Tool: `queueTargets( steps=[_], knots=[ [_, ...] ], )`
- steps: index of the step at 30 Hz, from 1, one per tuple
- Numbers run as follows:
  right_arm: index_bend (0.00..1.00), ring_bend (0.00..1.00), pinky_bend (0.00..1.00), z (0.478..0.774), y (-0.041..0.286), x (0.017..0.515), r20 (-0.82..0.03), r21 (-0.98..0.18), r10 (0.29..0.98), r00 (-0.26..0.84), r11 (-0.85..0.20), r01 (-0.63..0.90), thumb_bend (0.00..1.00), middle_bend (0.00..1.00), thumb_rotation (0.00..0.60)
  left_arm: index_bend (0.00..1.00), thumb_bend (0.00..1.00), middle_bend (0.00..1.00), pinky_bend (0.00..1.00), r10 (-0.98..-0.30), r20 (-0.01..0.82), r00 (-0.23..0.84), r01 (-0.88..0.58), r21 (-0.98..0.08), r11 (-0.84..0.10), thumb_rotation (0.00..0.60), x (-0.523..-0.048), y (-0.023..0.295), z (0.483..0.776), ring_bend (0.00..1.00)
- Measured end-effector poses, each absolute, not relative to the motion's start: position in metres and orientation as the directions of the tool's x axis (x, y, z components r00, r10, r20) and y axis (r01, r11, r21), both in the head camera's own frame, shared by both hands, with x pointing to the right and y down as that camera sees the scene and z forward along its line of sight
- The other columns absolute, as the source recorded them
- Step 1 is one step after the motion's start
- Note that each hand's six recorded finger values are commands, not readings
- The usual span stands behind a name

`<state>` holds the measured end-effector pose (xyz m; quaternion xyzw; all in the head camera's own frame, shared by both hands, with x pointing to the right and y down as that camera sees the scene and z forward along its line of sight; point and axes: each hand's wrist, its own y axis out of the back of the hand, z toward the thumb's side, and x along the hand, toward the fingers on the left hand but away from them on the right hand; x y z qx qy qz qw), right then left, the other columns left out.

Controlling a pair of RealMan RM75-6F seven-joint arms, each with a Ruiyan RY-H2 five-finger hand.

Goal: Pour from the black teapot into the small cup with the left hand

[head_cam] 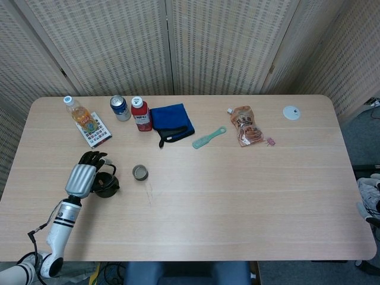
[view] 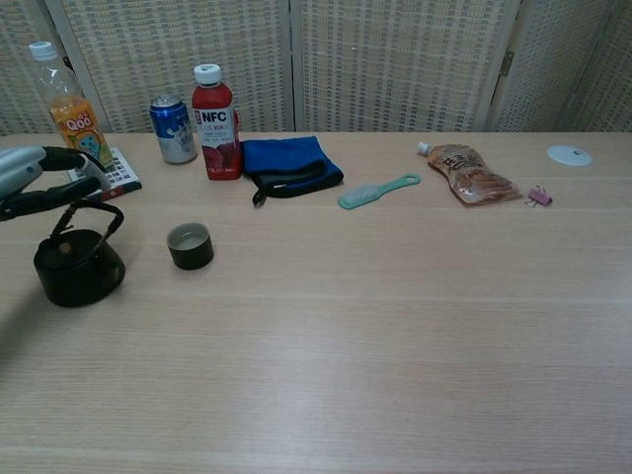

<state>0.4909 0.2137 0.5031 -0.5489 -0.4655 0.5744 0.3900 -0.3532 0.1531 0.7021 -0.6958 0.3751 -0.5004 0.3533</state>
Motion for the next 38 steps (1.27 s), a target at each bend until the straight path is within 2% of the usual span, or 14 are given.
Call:
queueTargets(
  steps=[10,13,17,27,38],
  knots=[
    [0.35,0.24,0.14,0.508,0.213,0.491,-0.305,-0.952,0.949,-0.077,-0.302,0.054,0.2,0.28,0.6,0.31,0.14,0.18,0.07,-0.915,0.377,0.145,-0.269,-0.875,-0.403,0.006,-0.369,0.159,0.667,0.12],
    [0.35,0.24,0.14,0.511,0.212,0.488,-0.325,-0.945,0.944,-0.057,-0.322,0.051,0.2,0.28,0.6,0.31,0.14,0.18,0.07,-0.924,0.368,0.107,-0.251,-0.889,-0.384,0.073,-0.381,0.165,0.655,0.12],
    [0.35,0.24,0.14,0.517,0.212,0.482,-0.347,-0.937,0.938,-0.024,-0.345,0.053,0.21,0.28,0.6,0.32,0.14,0.18,0.07,-0.929,0.365,0.061,-0.211,-0.905,-0.37,0.241,-0.394,0.176,0.639,0.12],
    [0.35,0.23,0.16,0.533,0.215,0.458,-0.39,-0.914,0.916,0.088,-0.397,0.081,0.21,0.28,0.6,0.34,0.14,0.18,0.07,-0.934,0.356,-0.017,-0.199,-0.917,-0.346,0.251,-0.415,0.214,0.598,0.12],
    [0.35,0.24,0.17,0.542,0.222,0.444,-0.399,-0.908,0.909,0.122,-0.41,0.084,0.21,0.28,0.6,0.34,0.14,0.18,0.07,-0.916,0.4,-0.03,-0.152,-0.908,-0.391,0.251,-0.415,0.247,0.582,0.12]
  ],
)
